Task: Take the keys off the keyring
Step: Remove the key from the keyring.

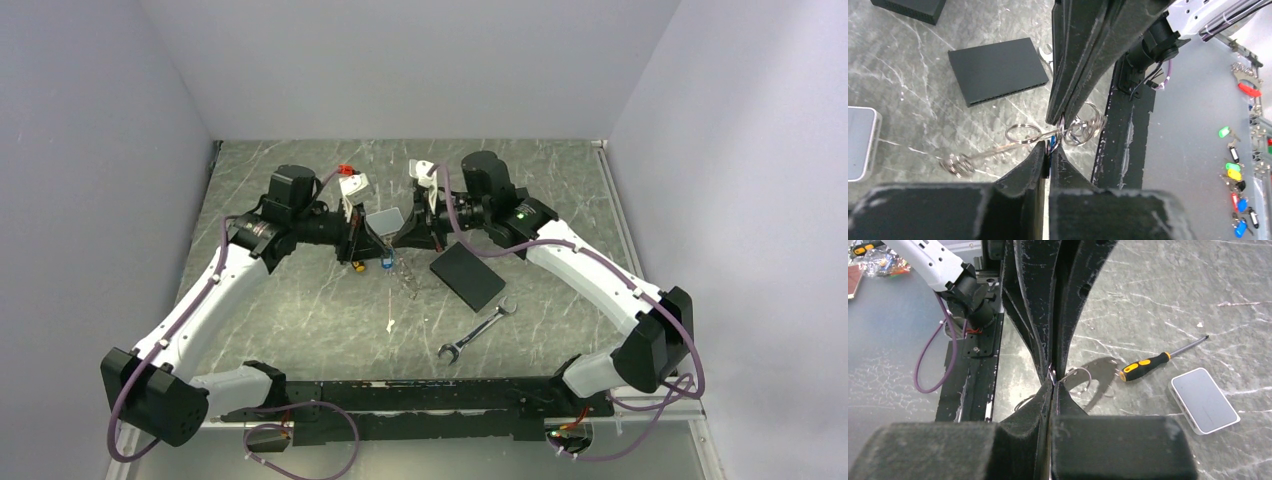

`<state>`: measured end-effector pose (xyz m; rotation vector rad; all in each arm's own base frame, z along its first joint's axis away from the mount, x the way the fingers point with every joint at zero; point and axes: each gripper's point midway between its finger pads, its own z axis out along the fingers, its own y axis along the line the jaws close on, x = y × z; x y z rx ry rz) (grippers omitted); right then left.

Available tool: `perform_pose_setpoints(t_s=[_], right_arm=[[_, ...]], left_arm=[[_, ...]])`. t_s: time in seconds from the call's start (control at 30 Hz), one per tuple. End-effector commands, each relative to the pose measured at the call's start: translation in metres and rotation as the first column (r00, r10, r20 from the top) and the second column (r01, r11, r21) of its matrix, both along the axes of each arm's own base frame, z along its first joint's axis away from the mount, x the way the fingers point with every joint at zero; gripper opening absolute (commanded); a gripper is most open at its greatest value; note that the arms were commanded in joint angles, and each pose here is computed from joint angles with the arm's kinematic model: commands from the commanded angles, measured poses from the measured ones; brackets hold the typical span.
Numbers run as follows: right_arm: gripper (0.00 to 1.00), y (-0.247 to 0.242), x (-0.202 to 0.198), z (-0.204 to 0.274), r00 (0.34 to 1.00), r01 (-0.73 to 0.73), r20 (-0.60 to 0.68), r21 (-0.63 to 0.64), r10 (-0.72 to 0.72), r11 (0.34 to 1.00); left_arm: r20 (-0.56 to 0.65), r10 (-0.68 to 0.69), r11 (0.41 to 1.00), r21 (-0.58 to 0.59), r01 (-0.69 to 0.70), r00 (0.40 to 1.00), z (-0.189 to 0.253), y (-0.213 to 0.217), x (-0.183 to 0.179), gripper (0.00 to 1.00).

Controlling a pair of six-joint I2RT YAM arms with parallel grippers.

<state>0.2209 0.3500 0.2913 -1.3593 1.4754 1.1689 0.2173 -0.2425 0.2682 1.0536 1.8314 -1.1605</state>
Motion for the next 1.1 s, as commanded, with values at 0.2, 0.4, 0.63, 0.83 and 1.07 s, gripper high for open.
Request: perform_pose_setpoints(t_s=[0.2, 0.4, 0.63, 0.83, 1.07], right_arm=[[0.0, -0.004, 0.004, 0.035, 1.0, 0.007, -0.015, 0.154, -0.005, 0.988], [0.0, 0.002, 0.0, 0.023, 0.989, 0.005, -0.142, 0.223, 0.028, 0.975], [0.0, -0.002, 0.006, 0.024, 0.982, 0.029, -0.185, 0.275, 0.023, 0.961], [0.0, -0.016, 0.02, 0.018, 0.984, 0.085, -0.171, 0.244, -0.043, 0.966], [0.0, -0.045, 0.027, -0.014, 0.983, 0.152, -0.124, 0.121, -0.136, 0.981]], left_arm=[[0.008, -0.017, 1.0, -0.023, 0.018, 1.0, 0.002, -0.001, -0.008, 0.0], [-0.039, -0.025, 0.999, -0.035, 0.023, 0.999, -0.003, -0.013, -0.008, 0.0], [-0.071, -0.036, 0.999, -0.013, 0.035, 0.997, -0.009, -0.012, -0.014, 0.0], [-0.099, -0.009, 1.0, 0.0, 0.009, 0.995, -0.007, 0.005, -0.022, 0.0], [-0.167, 0.143, 0.986, 0.114, -0.125, 0.976, -0.019, 0.048, -0.01, 0.0]])
